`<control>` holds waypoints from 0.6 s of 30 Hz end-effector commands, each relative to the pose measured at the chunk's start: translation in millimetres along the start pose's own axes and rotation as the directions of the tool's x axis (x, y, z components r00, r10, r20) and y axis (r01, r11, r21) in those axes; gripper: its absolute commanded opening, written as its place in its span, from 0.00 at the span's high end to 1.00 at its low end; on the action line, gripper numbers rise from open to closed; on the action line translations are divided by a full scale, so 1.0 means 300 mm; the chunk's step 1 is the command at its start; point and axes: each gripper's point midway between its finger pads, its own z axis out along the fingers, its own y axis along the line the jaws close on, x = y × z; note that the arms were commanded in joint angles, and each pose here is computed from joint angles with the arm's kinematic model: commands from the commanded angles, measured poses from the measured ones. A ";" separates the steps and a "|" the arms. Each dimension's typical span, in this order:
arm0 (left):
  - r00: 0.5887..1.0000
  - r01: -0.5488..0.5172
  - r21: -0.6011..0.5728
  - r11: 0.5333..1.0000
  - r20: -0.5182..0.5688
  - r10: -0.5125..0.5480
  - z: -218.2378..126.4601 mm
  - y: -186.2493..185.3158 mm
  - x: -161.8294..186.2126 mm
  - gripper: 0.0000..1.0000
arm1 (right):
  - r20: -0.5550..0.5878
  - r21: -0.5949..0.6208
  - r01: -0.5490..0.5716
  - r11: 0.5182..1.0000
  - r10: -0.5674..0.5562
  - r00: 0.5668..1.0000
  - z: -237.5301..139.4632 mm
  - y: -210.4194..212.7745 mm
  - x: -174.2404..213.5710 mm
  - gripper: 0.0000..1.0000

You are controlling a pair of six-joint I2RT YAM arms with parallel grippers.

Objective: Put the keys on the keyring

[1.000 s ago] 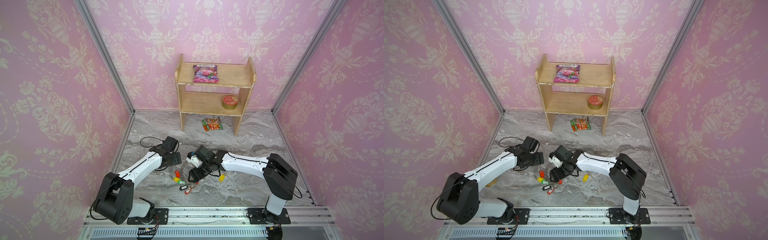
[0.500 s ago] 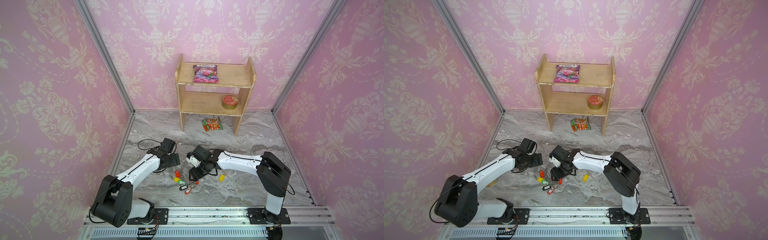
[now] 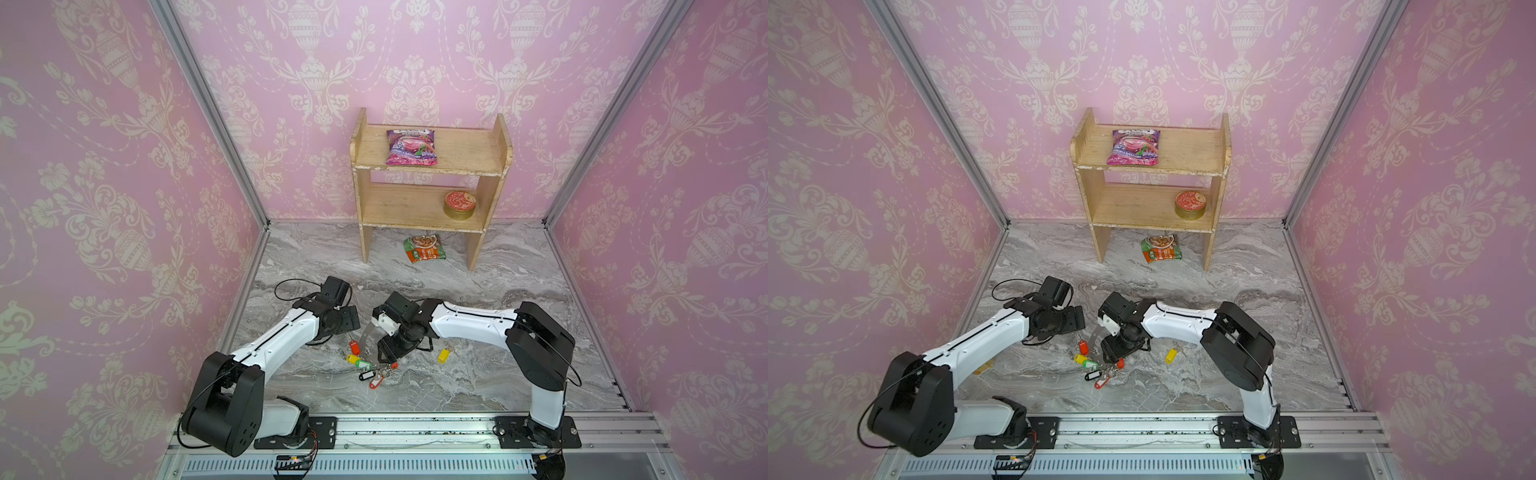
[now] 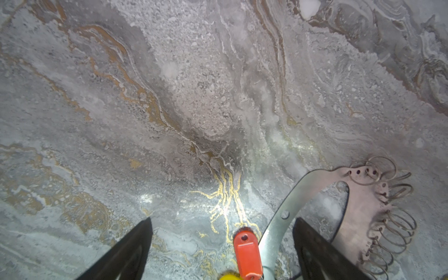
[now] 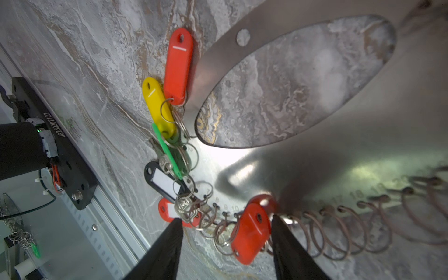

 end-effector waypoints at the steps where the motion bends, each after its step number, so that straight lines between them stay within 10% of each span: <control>1: 1.000 0.010 0.011 1.000 -0.005 -0.010 -0.006 0.007 0.009 0.07 | -0.021 -0.041 0.025 0.999 -0.026 0.999 -0.011 0.035 0.008 0.42; 18: 1.000 0.009 0.022 1.000 0.007 -0.009 -0.023 0.008 0.008 0.07 | -0.178 -0.181 0.123 0.976 -0.156 0.972 -0.036 0.205 0.163 0.46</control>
